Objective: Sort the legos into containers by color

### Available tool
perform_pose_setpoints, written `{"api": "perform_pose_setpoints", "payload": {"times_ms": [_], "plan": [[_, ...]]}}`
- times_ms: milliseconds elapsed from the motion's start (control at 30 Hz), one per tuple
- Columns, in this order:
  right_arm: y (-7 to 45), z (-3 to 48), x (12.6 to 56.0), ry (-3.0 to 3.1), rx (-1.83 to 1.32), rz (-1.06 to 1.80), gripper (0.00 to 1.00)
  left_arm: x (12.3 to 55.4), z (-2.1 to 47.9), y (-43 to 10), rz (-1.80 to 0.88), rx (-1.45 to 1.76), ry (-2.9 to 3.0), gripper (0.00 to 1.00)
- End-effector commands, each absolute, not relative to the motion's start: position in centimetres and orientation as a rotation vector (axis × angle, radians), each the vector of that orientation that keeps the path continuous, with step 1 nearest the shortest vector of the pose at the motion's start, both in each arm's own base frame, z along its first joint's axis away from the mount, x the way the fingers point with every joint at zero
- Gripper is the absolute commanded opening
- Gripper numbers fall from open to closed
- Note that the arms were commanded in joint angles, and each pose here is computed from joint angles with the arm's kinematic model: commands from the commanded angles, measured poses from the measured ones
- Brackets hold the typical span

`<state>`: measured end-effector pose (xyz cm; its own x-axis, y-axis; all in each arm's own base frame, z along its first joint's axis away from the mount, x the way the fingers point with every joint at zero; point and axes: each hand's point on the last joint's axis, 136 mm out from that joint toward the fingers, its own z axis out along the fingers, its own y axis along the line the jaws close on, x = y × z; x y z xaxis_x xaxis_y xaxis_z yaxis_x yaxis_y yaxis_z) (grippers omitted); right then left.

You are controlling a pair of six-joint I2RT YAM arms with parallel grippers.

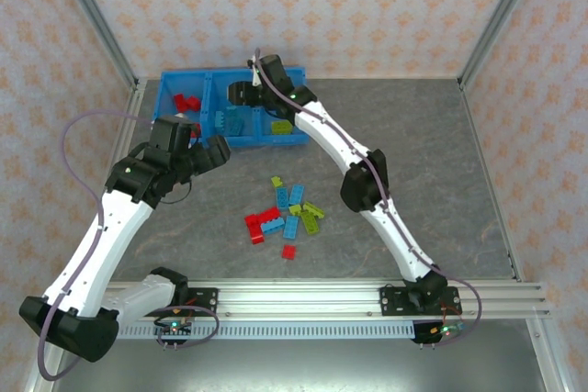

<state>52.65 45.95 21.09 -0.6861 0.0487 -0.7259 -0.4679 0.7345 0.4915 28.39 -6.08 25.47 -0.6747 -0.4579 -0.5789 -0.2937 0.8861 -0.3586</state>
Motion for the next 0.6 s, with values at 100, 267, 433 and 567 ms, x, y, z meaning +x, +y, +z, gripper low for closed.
{"api": "perform_pose_setpoints", "payload": {"times_ms": [100,267,433,567], "plan": [[39.7,31.8,47.0,2.239,-0.288,0.977,0.70,29.1,22.8,-8.0,-0.375,-0.615,2.452,1.00],[32.5,29.7,41.7,2.399,-0.263,0.829,0.72,30.8,19.9,-11.4,-0.400,-0.589,2.529,0.99],[25.3,27.6,36.1,2.453,-0.226,0.621,0.79,32.4,16.2,-15.4,-0.343,-0.514,2.639,0.96],[20.7,25.6,32.1,2.495,-0.177,0.478,0.85,34.0,12.9,-18.6,-0.275,-0.487,2.718,0.95]]}}
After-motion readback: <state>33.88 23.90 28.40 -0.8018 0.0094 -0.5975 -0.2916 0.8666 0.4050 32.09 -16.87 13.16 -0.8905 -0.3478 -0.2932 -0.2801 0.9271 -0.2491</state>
